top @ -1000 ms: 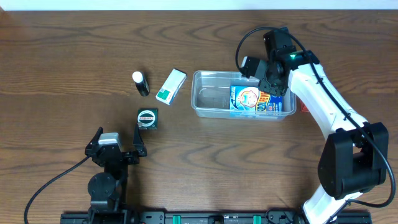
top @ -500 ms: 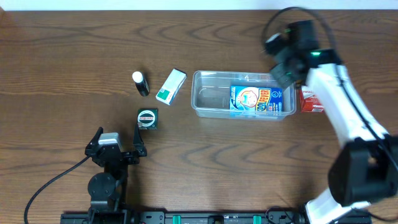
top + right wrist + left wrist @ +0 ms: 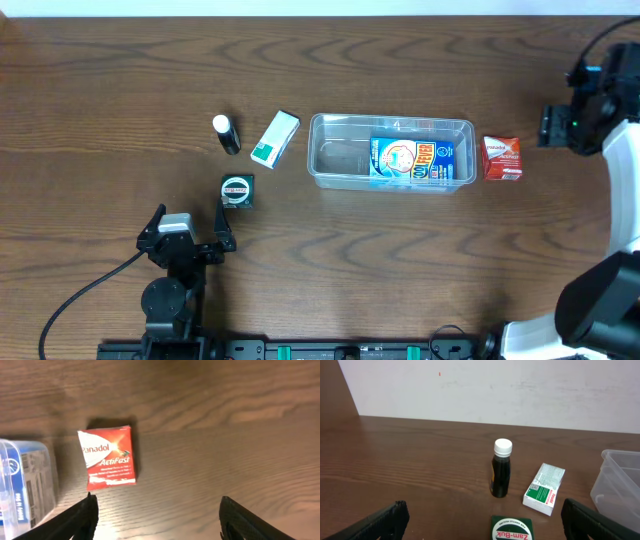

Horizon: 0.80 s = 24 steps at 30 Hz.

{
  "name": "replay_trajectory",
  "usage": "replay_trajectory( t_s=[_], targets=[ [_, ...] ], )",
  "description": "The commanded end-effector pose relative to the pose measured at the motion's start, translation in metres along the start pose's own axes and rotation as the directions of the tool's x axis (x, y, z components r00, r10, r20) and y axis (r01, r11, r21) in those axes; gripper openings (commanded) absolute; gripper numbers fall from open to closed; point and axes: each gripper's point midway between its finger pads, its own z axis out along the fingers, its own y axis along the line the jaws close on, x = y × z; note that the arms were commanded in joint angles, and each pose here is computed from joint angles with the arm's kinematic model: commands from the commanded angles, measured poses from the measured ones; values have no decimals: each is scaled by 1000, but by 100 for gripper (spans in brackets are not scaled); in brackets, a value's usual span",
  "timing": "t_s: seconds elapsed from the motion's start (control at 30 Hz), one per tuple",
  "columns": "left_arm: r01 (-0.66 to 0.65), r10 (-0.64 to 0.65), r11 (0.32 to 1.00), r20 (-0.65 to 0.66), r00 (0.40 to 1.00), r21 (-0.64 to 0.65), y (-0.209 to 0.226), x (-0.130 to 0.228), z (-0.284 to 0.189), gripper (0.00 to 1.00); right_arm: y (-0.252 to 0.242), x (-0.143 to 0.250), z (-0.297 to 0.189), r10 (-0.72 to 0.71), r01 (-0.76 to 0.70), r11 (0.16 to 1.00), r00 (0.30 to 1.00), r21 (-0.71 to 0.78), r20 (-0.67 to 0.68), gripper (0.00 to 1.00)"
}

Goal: Pack container
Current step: 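Open the right gripper and withdraw toward the red box, then lower the right gripper and grasp the red Panadol box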

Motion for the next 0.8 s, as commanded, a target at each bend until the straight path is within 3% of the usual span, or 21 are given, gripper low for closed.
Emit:
replay_trajectory(
  t_s=[0.0,0.2,0.33,0.77],
  targets=[
    [-10,10,1000,-43,999,-13,3,18,2,98,18,11,20,62,-68,991,997,-115,-56,75],
    [-10,9,1000,-43,999,-13,3,18,2,98,29,23,55,35,-48,990,994,-130,-102,70],
    [-10,9,1000,-43,999,-13,3,18,2,98,39,27,76,-11,-5,989,995,-148,-102,74],
    [-10,9,1000,-43,999,-13,3,18,2,98,68,28,98,-203,194,951,979,-240,-13,74]
  ],
)
